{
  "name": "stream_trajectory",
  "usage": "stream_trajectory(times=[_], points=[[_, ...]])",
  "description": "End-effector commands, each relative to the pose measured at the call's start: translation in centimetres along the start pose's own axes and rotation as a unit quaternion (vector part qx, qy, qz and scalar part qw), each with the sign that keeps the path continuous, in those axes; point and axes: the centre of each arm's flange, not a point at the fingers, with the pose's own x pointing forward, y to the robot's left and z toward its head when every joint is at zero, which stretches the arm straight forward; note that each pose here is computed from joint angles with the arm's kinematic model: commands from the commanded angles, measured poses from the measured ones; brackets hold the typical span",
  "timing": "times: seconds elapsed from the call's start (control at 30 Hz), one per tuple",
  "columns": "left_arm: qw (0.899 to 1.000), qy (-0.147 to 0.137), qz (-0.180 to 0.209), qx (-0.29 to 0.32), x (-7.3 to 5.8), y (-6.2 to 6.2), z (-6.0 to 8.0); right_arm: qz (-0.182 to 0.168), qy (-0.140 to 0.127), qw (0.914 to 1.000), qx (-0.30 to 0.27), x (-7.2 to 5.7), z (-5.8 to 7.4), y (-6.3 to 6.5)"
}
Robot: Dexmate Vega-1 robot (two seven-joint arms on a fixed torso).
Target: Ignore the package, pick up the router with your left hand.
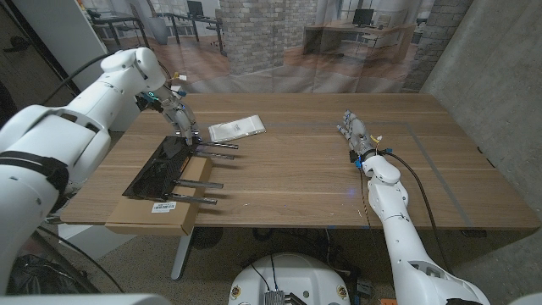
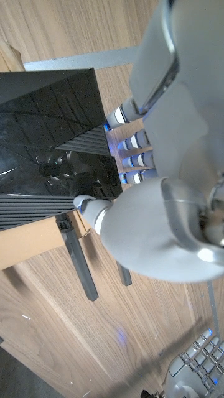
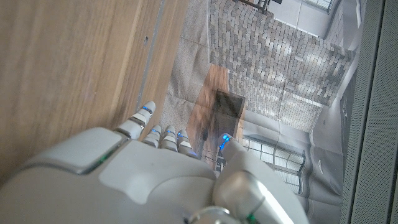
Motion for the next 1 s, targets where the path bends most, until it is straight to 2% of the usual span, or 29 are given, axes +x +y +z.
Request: stream_trajectory(times=[0.03,0.47,1.0], points=[[1.000,0.002,-0.003,-0.010,0.4,-0.4,-0.2,0.000,-0.004,1.0000,-0.004,0.2,0.1,0.0],[0.999,-0.004,0.008,-0.046,0.6,-0.8,-1.8,0.002,-0.003,0.9999,-0.013,0.3,0.3,0.1],[0.995,-0.012,0.066,-0.075,-0.4,-1.2,-3.9,0.014,-0.002,0.9996,-0.023,1.0,0.7,0.8]])
